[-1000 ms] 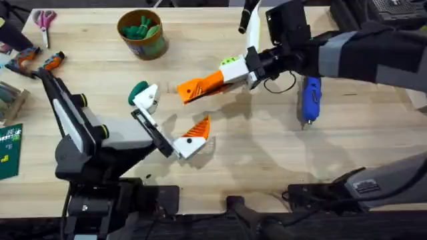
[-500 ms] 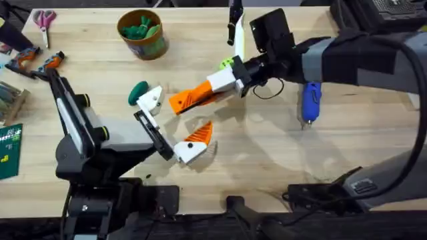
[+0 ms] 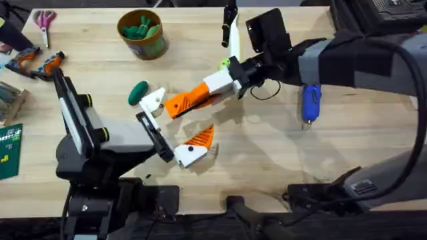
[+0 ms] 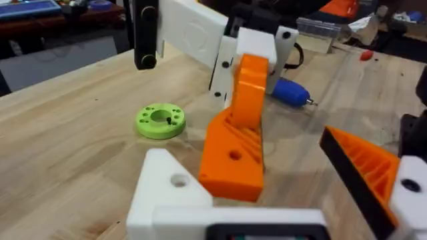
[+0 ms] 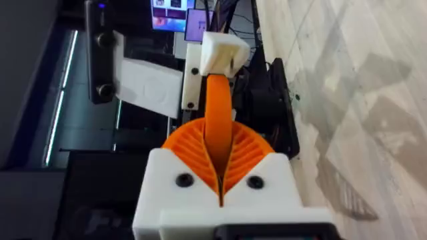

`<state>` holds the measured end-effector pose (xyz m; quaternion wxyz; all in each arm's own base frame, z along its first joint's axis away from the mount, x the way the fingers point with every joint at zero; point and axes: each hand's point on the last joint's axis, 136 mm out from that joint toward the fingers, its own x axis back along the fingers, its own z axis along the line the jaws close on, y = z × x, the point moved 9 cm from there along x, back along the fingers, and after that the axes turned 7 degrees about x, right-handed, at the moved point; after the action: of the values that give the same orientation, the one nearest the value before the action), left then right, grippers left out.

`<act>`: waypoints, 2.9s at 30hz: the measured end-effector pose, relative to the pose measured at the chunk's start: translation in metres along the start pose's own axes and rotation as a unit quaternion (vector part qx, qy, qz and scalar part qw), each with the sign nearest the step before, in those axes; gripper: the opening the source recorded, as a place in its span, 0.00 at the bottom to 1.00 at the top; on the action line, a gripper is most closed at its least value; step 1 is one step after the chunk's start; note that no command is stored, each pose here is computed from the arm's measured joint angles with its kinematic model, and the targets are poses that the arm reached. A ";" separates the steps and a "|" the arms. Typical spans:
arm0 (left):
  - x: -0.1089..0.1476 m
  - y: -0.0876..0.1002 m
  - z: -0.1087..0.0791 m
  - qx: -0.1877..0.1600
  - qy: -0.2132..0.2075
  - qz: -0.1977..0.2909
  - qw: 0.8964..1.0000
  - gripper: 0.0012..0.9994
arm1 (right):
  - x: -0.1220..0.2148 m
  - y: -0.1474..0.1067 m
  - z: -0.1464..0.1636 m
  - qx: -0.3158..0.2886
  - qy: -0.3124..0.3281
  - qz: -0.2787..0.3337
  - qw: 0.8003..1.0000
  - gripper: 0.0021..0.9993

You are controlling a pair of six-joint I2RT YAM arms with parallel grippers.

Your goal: Pick up the gripper from the table and insert it into the empty holder that is missing its gripper. Then pick up a screw, insert it into the mounting hole, and use the screwdriver to tighten it. Finally, clean up the table by picking up the vegetable and placing it into the bucket.

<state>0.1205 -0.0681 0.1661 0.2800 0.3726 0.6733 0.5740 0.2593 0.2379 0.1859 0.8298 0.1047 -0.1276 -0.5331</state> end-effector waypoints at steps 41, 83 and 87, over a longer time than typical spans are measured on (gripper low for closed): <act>0.000 -0.001 -0.003 -0.003 -0.017 0.004 1.000 0.99 | -0.011 0.007 -0.007 -0.009 -0.004 -0.001 1.000 0.01; 0.001 -0.002 -0.004 0.011 -0.028 0.006 1.000 0.99 | -0.027 0.018 -0.012 -0.012 -0.023 -0.014 1.000 0.01; 0.001 -0.002 -0.005 0.012 -0.031 0.007 0.999 0.99 | -0.027 0.019 -0.012 -0.011 -0.026 -0.017 0.999 0.01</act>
<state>0.1160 -0.0704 0.1651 0.2924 0.3987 0.6684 0.5557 0.2692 0.2704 0.1774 0.8183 0.0844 -0.1415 -0.5507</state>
